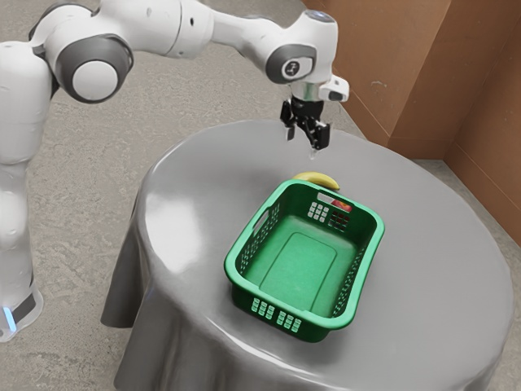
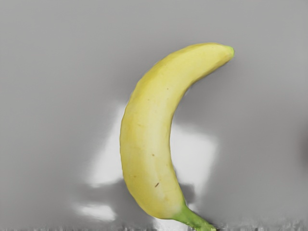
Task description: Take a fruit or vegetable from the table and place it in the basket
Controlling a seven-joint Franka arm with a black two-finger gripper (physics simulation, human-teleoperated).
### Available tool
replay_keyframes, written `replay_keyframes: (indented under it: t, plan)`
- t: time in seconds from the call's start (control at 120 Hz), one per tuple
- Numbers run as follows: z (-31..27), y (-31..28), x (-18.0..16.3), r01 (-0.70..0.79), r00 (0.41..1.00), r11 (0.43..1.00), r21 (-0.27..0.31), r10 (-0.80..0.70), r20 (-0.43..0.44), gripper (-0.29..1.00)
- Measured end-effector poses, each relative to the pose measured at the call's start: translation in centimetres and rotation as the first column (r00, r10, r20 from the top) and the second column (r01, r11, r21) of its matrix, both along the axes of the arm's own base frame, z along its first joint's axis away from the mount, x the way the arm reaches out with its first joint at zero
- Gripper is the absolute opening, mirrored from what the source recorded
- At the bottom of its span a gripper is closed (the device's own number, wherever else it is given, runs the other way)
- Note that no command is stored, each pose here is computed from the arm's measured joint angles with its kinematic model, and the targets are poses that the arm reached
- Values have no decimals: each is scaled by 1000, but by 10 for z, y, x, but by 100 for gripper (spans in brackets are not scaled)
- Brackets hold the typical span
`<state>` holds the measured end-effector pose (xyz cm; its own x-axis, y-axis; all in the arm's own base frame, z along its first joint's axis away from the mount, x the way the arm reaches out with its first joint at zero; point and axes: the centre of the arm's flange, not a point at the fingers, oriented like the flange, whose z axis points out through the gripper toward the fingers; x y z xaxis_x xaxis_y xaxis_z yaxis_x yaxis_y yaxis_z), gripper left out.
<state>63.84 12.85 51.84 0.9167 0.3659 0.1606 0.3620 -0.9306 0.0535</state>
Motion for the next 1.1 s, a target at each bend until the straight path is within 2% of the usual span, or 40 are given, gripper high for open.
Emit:
replay_keyframes:
  t: [0.65,1.1]
  plan:
    - [-31,42,-6,144,989,990,10,-143,-39,70]
    - [-61,25,22,242,970,969,38,-242,-9,70]
